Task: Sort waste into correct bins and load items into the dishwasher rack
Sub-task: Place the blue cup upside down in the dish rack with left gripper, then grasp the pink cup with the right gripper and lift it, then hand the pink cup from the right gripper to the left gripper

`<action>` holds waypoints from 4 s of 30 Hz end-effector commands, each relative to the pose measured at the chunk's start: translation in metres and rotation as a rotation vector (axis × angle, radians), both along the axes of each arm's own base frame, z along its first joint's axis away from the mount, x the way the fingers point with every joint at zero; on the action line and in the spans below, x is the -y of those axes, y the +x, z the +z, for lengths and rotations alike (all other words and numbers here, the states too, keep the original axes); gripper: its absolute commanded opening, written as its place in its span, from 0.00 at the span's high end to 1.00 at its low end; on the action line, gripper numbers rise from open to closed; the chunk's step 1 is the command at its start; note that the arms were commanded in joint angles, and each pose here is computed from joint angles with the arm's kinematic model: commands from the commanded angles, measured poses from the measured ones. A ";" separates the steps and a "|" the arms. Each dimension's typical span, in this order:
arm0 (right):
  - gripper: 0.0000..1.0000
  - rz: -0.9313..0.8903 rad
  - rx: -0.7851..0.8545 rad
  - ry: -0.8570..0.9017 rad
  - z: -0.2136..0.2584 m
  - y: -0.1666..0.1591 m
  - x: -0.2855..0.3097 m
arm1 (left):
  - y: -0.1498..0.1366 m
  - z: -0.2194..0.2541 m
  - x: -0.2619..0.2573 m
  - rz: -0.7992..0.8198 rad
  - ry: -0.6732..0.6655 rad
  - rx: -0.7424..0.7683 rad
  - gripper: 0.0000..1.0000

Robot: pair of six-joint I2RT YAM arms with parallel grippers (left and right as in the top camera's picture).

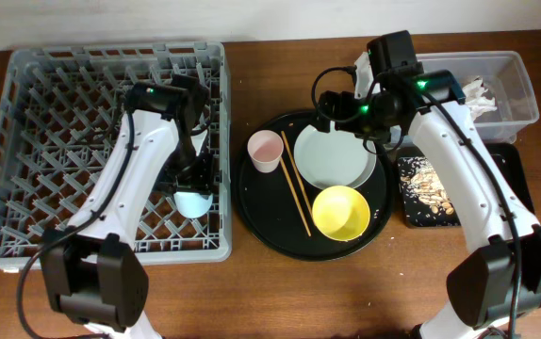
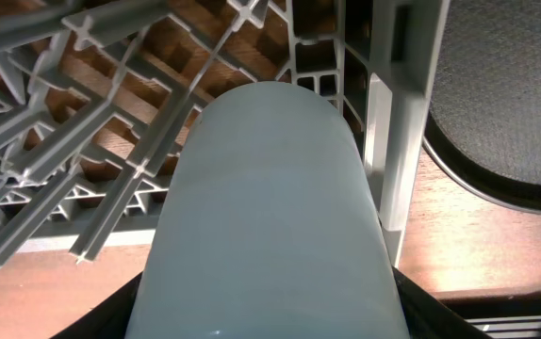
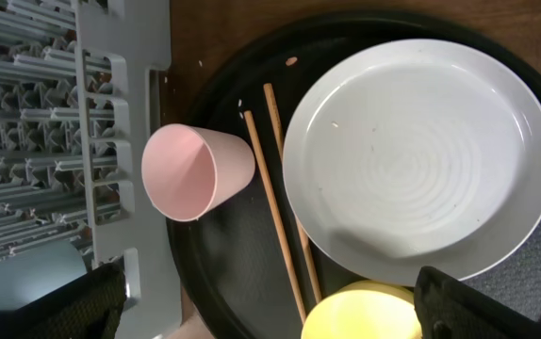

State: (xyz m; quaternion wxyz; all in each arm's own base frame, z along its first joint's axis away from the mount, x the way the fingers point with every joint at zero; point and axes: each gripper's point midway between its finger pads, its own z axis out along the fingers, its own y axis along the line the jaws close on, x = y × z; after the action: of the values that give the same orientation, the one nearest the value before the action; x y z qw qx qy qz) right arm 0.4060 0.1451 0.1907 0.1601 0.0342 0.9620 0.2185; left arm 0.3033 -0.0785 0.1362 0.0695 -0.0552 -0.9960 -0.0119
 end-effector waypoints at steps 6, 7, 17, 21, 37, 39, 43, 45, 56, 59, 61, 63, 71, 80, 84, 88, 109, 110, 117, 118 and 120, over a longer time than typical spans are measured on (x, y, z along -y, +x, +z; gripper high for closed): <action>0.01 0.007 -0.008 -0.018 -0.001 -0.002 0.002 | 0.020 -0.027 0.007 0.012 -0.006 -0.001 0.45; 0.01 0.008 -0.009 -0.018 -0.002 -0.003 0.002 | 0.020 -0.030 0.007 0.012 -0.002 -0.013 0.44; 0.10 0.090 -0.016 -0.038 -0.026 -0.002 -0.043 | 0.036 0.003 0.010 0.010 -0.010 0.049 0.16; 0.20 0.098 -0.020 -0.018 -0.052 0.011 -0.073 | 0.079 0.056 0.016 0.043 -0.064 0.267 0.16; 0.96 0.084 -0.123 -0.058 -0.129 0.018 -0.096 | 0.143 0.093 -0.013 0.234 -0.332 0.484 0.21; 0.96 0.088 -0.123 -0.040 -0.124 0.018 -0.097 | 0.143 0.095 -0.008 0.226 -0.364 0.477 0.21; 0.96 0.175 -0.063 0.167 -0.065 0.016 -0.104 | 0.139 0.109 0.024 0.099 -0.569 0.470 0.13; 0.96 0.216 0.005 0.279 -0.024 0.018 -0.099 | 0.133 0.128 0.046 -0.017 -0.755 0.480 0.05; 0.96 0.606 0.397 0.803 0.142 -0.004 -0.080 | 0.095 0.227 0.087 -0.423 -1.440 0.647 0.01; 0.96 0.649 0.430 0.817 0.152 -0.007 -0.096 | 0.091 0.232 0.090 -0.431 -1.473 0.641 0.01; 0.96 0.664 0.446 0.816 0.157 -0.008 -0.108 | 0.084 0.240 0.097 -0.465 -1.532 0.646 0.01; 0.96 0.652 0.460 0.791 0.155 -0.006 -0.118 | 0.081 0.243 0.103 -0.478 -1.556 0.634 0.01; 0.96 0.583 0.526 0.730 0.158 0.010 -0.130 | 0.060 0.245 0.139 -0.540 -1.607 0.551 0.02; 0.96 0.526 0.523 0.736 0.161 0.022 -0.114 | 0.058 0.245 0.141 -0.541 -1.609 0.543 0.09; 0.96 0.506 0.522 0.739 0.162 0.027 -0.103 | 0.063 0.245 0.132 -0.522 -1.601 0.559 0.09; 0.96 0.500 0.517 0.741 0.161 0.028 -0.098 | 0.065 0.245 0.129 -0.516 -1.598 0.565 0.10; 0.96 0.542 0.491 0.731 0.155 0.014 -0.130 | 0.075 0.247 0.106 -0.469 -1.594 0.610 0.16; 0.96 0.542 0.490 0.729 0.154 0.013 -0.131 | 0.075 0.247 0.106 -0.469 -1.594 0.610 0.16; 0.96 0.548 0.479 0.732 0.148 0.015 -0.136 | 0.075 0.247 0.106 -0.467 -1.594 0.609 0.18; 0.96 0.553 0.486 0.733 0.148 0.015 -0.137 | 0.075 0.247 0.106 -0.467 -1.594 0.609 0.18; 0.96 0.556 0.498 0.733 0.150 0.016 -0.138 | 0.075 0.247 0.106 -0.467 -1.594 0.609 0.27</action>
State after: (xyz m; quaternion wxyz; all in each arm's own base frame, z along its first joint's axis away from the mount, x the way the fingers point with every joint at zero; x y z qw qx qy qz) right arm 0.4104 0.2787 0.3509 0.2841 -0.2278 0.7200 0.5908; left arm 0.3850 -0.1822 0.3695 -0.2554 -0.2733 -0.6723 0.6388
